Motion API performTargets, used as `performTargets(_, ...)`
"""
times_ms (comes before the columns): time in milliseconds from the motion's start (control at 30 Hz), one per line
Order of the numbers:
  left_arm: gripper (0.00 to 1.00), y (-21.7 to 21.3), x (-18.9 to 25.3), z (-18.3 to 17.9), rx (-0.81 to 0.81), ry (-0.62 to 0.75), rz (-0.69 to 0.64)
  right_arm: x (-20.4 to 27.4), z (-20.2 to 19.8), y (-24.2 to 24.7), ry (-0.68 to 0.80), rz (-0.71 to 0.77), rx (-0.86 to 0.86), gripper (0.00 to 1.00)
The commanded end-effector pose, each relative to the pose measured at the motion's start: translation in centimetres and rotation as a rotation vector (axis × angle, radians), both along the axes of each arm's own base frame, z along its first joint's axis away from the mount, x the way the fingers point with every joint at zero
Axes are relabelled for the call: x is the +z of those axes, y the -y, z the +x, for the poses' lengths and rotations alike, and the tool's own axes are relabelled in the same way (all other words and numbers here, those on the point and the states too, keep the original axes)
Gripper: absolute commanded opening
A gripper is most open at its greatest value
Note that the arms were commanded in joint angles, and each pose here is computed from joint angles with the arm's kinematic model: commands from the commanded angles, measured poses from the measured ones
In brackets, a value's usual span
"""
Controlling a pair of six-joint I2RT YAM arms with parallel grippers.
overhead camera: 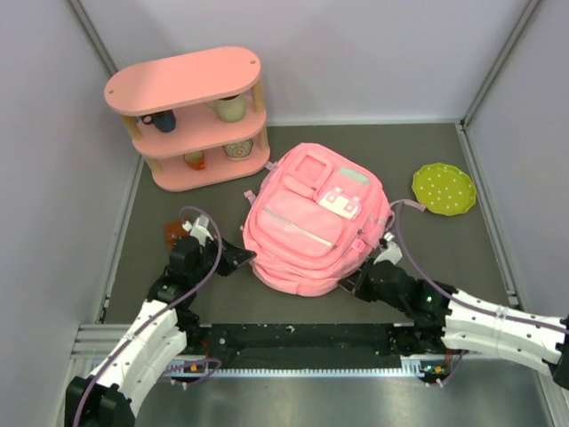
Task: Pack the student bag
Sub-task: Zip the student bag at the center of the board.
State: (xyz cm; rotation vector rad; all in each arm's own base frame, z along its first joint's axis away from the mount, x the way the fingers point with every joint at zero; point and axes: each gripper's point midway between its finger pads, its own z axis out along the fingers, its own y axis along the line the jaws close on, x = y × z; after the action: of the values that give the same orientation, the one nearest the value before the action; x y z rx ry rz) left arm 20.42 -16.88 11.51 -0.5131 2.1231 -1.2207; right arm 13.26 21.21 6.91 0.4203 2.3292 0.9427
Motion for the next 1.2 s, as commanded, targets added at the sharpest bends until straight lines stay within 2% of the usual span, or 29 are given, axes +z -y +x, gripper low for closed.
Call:
performTargets(0, 0.0, -1.7, 5.4, 2.9, 0.076, 0.18, 0.058, -1.0, 1.3, 3.3, 0.035, -0.293, -0.021, 0.0)
performTargets(167, 0.0, -3.1, 5.2, 2.6, 0.095, 0.15, 0.137, -1.1, 2.7, 5.5, 0.031, -0.398, -0.114, 0.0)
performTargets(333, 0.0, -4.0, 4.6, 2.2, 0.105, 0.125, 0.171, -0.9, 4.6, 7.8, 0.042, -0.432, -0.197, 0.0)
performTargets(500, 0.0, -4.3, 3.9, 2.0, 0.103, 0.105, 0.18, 0.9, 5.5, 7.3, 0.127, -0.434, -0.128, 0.0)
performTargets(667, 0.0, -5.3, 4.7, 2.2, 0.118, 0.117, 0.209, -1.4, 5.6, 9.7, 0.017, -0.488, -0.18, 0.0)
performTargets(1167, 0.0, -6.8, 5.2, 2.4, 0.127, 0.092, 0.162, -0.8, 9.5, 13.5, -0.026, -0.552, -0.374, 0.0)
